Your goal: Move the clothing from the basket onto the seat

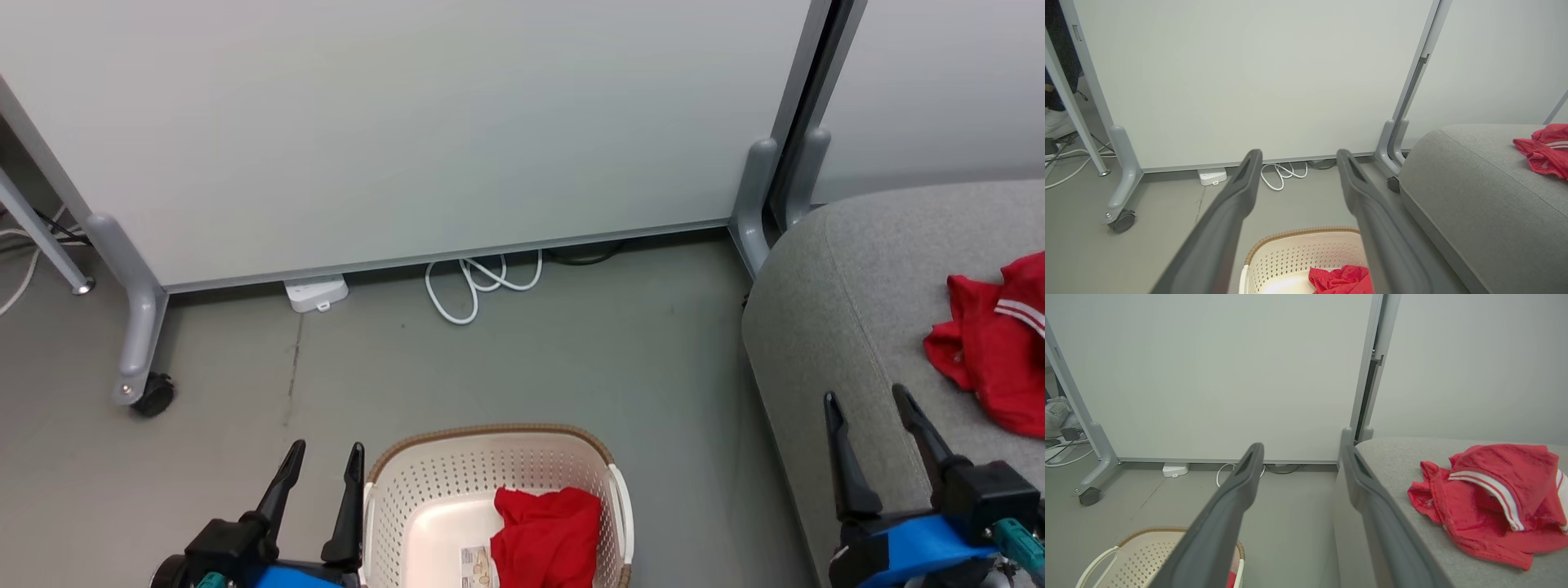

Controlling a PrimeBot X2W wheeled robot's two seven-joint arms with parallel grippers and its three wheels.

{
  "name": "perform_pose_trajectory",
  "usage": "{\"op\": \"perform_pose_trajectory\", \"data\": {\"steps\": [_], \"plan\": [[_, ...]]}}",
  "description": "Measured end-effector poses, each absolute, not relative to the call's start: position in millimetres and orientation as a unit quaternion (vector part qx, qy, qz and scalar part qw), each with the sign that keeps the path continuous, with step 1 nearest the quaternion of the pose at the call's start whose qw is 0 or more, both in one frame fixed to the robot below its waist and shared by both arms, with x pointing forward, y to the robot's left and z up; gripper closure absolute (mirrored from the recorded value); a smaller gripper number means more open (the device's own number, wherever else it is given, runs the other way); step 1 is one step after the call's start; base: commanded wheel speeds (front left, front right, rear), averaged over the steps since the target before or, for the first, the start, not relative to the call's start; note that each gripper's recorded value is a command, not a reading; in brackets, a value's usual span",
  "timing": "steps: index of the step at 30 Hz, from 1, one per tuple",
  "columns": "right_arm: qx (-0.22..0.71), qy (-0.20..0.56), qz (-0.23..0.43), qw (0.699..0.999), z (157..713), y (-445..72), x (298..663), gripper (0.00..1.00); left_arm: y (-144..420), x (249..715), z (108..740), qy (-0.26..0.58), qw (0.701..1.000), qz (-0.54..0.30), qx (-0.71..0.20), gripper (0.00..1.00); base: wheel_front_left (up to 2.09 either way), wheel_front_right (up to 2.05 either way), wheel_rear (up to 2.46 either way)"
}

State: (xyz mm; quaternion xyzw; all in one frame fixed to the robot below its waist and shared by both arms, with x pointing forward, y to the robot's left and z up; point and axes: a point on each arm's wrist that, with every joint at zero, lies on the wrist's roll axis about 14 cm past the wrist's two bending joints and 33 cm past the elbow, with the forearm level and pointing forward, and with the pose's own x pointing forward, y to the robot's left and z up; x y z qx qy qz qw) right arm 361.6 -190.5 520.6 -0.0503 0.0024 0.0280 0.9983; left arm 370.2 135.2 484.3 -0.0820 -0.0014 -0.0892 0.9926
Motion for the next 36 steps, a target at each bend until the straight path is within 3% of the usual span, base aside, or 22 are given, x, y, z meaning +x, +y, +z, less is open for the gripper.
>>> {"op": "perform_pose_trajectory", "data": {"steps": [12,23,36], "plan": [[-0.045,-0.012,0.044,0.998,516,-180,428,0.0,80,433,436,0.064,0.98,-0.165,-0.085,0.0,0.0,0.0,0.0],[-0.044,-0.002,0.065,0.997,475,-171,488,0.0,26,471,326,0.185,0.948,-0.248,-0.076,0.0,0.0,0.0,0.0],[-0.043,0.069,0.028,0.996,401,-208,492,0.0,-22,451,192,0.32,0.884,-0.336,-0.053,0.0,0.0,0.0,0.0]]}}
